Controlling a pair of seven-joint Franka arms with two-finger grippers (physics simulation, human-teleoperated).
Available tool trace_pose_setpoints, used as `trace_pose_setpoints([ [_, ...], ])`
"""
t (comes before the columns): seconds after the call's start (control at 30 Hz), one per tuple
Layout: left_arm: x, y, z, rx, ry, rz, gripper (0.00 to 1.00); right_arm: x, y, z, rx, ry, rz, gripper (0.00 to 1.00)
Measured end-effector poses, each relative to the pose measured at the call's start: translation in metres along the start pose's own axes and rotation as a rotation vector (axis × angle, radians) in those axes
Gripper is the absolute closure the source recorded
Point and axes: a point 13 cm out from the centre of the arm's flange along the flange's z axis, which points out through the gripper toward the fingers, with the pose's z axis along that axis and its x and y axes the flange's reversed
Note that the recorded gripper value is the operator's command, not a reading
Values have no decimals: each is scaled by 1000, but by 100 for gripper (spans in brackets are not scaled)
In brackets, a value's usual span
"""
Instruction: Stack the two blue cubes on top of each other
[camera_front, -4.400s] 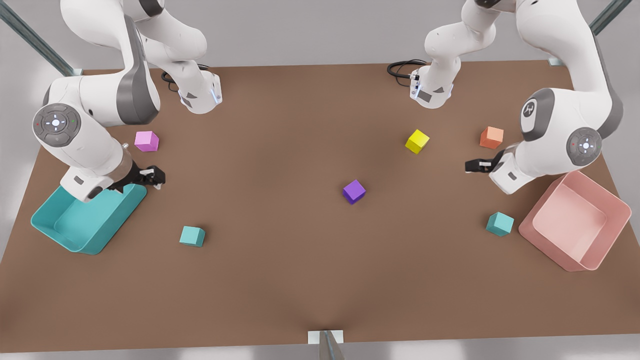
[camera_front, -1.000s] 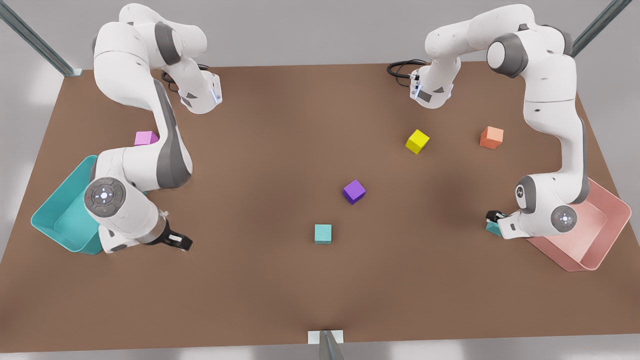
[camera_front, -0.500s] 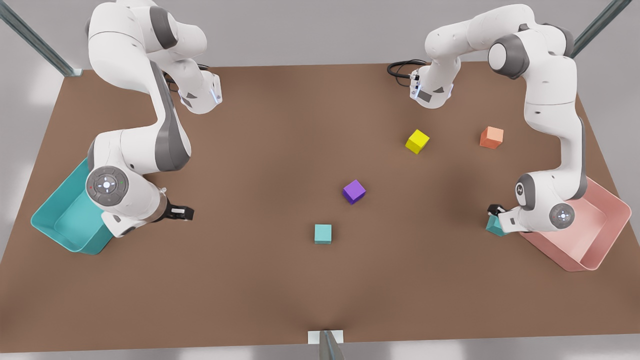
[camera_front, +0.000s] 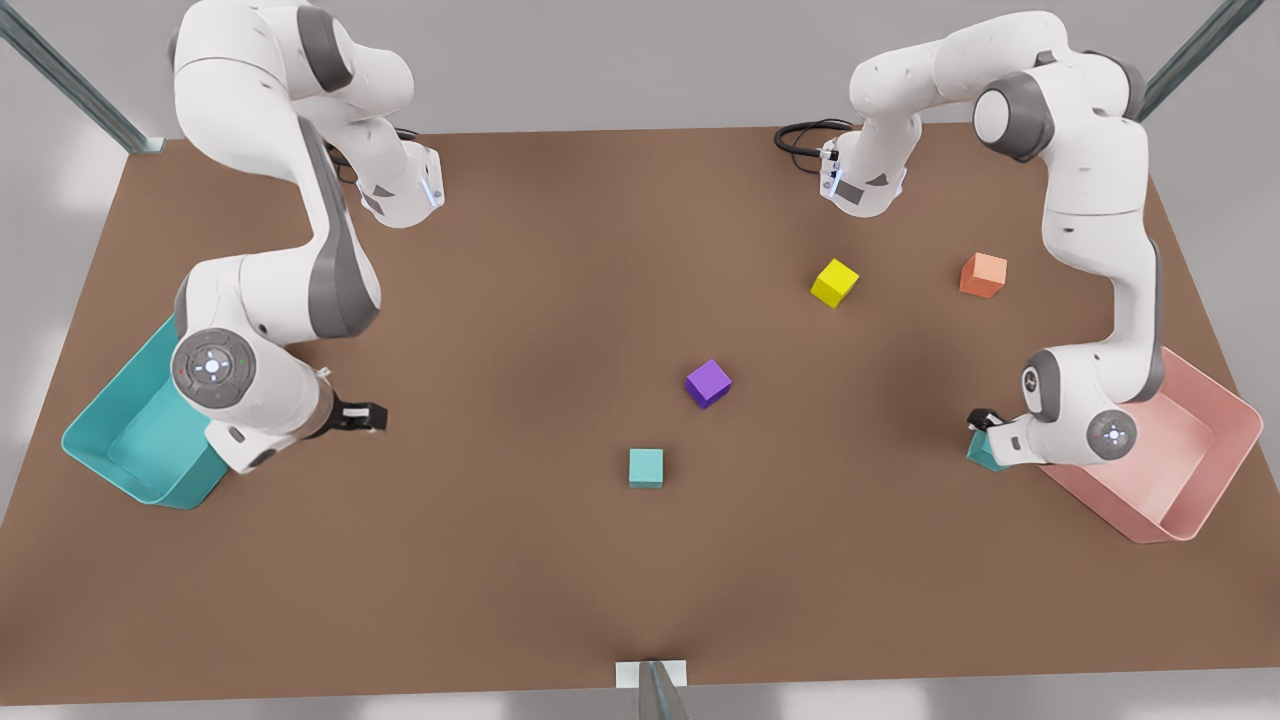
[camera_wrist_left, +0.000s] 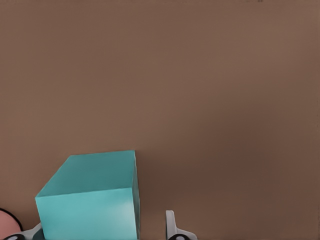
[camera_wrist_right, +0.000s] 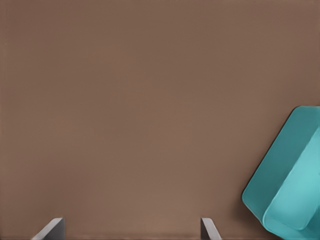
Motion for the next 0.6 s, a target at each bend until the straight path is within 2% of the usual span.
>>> trace_pose_setpoints([
  [0.2,-1,-1,16,4,15,0,2,2,0,4,1,7,-20,0],
  [0.23,0,-1,18,4,16,-1,9,1,0,4,1,7,-23,0],
  [0.27,-1,0,19,3,16,-1,32,1,0,4,1,7,-25,0],
  [0.3,-1,0,19,1,16,-1,46,1,1,5,2,7,-28,0],
  [0.5,-14,-9,-6,-38,11,16,46,0,0,6,2,7,-39,0],
  [0.6,-74,-49,-66,-88,-22,72,45,0,0,6,1,7,-43,0],
])
